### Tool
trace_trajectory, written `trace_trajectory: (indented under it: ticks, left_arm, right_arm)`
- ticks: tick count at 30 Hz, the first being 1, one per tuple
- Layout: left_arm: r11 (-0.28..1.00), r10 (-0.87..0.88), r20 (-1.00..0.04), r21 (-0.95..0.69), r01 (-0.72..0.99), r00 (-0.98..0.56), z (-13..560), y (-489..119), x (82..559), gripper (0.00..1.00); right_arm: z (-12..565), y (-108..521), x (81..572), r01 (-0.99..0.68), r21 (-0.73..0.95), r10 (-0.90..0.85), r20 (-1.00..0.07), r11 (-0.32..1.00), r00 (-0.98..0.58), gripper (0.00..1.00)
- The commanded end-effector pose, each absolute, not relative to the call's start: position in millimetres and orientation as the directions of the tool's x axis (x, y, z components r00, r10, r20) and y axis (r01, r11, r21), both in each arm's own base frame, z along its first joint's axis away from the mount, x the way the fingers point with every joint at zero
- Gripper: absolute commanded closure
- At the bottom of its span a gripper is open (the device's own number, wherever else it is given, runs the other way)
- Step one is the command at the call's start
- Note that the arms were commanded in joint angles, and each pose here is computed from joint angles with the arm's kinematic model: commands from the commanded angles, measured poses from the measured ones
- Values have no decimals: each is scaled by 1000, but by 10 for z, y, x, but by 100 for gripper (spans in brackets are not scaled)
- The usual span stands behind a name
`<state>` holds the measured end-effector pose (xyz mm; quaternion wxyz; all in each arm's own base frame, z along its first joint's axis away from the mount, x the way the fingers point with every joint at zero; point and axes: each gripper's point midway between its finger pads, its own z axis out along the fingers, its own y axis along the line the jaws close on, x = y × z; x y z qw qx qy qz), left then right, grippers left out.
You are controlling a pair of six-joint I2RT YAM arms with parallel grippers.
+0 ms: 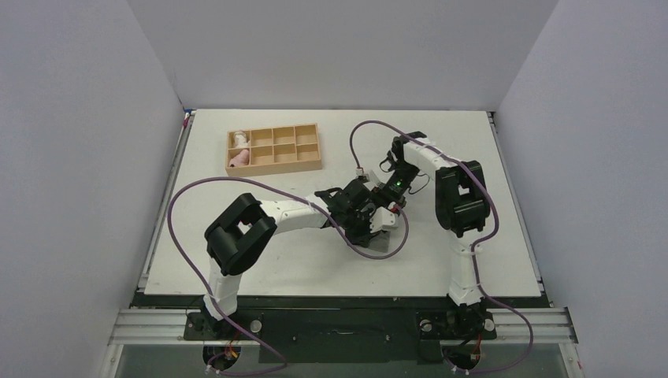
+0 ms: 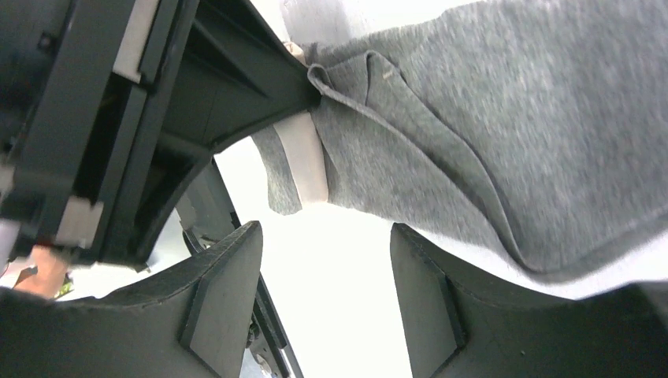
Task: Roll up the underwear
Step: Roll the underwear to the center of the board.
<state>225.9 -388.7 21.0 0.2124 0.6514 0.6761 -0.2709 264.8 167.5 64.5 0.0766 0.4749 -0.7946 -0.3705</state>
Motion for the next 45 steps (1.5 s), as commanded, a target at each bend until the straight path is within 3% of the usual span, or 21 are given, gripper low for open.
trace_trajectory:
  ticks: [1,7,16,26,34,45]
  left_arm:
    - [77,838,-523,-168,983,-155,-197,-3565,2165,100]
    - [98,854,-482,-218,971,-195,-255,-3576,2177,100]
    - [146,854,-429,-347,926,-295,-285,-3625,2201,100]
    - [207,856,-294,-560,802,-425,-260,-3687,2149,100]
    - [230,828,-225,-699,677,-514,-158,-3795,2181,100]
    - [296,790,-102,-801,520,-605,-213,-3820,2236,100]
  right_arm:
    - [878,1583,2662,-741,613,-787,-302,273,-539,43]
    - [963,1414,2719,-739,563,-718,-332,370,-612,43]
    - [1205,1083,2946,-725,392,-558,-465,566,-687,43]
    - [1554,912,2997,-686,145,-463,-638,713,-615,41]
    - [1610,946,2834,-706,45,-500,-675,706,-543,41]
    - [1338,1295,2610,-803,-114,-671,-625,585,-400,40]
